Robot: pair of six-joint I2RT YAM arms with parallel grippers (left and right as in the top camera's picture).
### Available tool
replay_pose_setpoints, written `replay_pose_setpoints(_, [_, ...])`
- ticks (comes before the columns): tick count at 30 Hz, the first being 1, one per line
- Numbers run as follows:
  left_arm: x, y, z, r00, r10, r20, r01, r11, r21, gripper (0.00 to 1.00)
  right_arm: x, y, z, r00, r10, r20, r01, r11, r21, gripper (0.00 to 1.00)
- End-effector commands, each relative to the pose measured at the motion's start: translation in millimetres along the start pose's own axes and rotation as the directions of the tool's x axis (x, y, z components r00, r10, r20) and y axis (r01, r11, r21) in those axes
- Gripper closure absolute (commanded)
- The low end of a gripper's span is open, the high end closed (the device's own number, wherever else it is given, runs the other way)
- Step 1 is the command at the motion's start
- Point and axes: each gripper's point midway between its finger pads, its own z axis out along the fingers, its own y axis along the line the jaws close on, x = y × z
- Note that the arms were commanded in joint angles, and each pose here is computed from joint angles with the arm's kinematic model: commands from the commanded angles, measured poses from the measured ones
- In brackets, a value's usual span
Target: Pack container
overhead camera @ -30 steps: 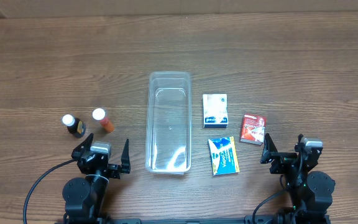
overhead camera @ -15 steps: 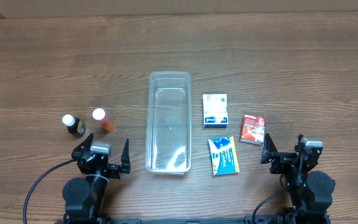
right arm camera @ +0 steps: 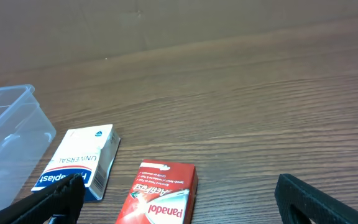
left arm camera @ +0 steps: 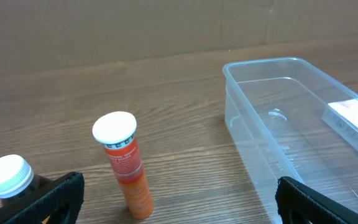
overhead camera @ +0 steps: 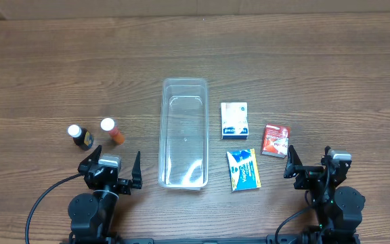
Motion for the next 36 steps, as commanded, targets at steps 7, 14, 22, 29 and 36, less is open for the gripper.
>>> replay_pose_setpoints(7, [1.1, -2.3, 0.2, 1.000, -0.016, -0.003, 0.016, 1.000, 0.011, 0.00, -0.1, 1.1, 0.3, 1.000, -0.005, 0.009, 0.005, 1.000, -0.008, 0.00])
replay_pose_setpoints(14, [1.1, -2.3, 0.2, 1.000, -0.016, -0.003, 0.016, 1.000, 0.011, 0.00, -0.2, 1.1, 0.3, 1.000, -0.005, 0.009, 0.005, 1.000, -0.008, 0.00])
replay_pose_setpoints(22, [1.1, -2.3, 0.2, 1.000, -0.016, -0.003, 0.016, 1.000, 0.011, 0.00, -21.8, 39.8, -5.3, 0.994, 0.086, 0.069, -0.068, 0.970, -0.232, 0.00])
replay_pose_setpoints(29, [1.1, -2.3, 0.2, 1.000, -0.016, -0.003, 0.016, 1.000, 0.011, 0.00, -99.7, 88.0, -49.6, 0.960, 0.159, 0.229, -0.030, 0.875, -0.483, 0.00])
replay_pose_setpoints(36, [1.1, -2.3, 0.2, 1.000, -0.016, -0.003, 0.016, 1.000, 0.011, 0.00, -206.9, 79.3, -64.7, 0.979, 0.154, 0.136, -0.106, 0.945, -0.310, 0.00])
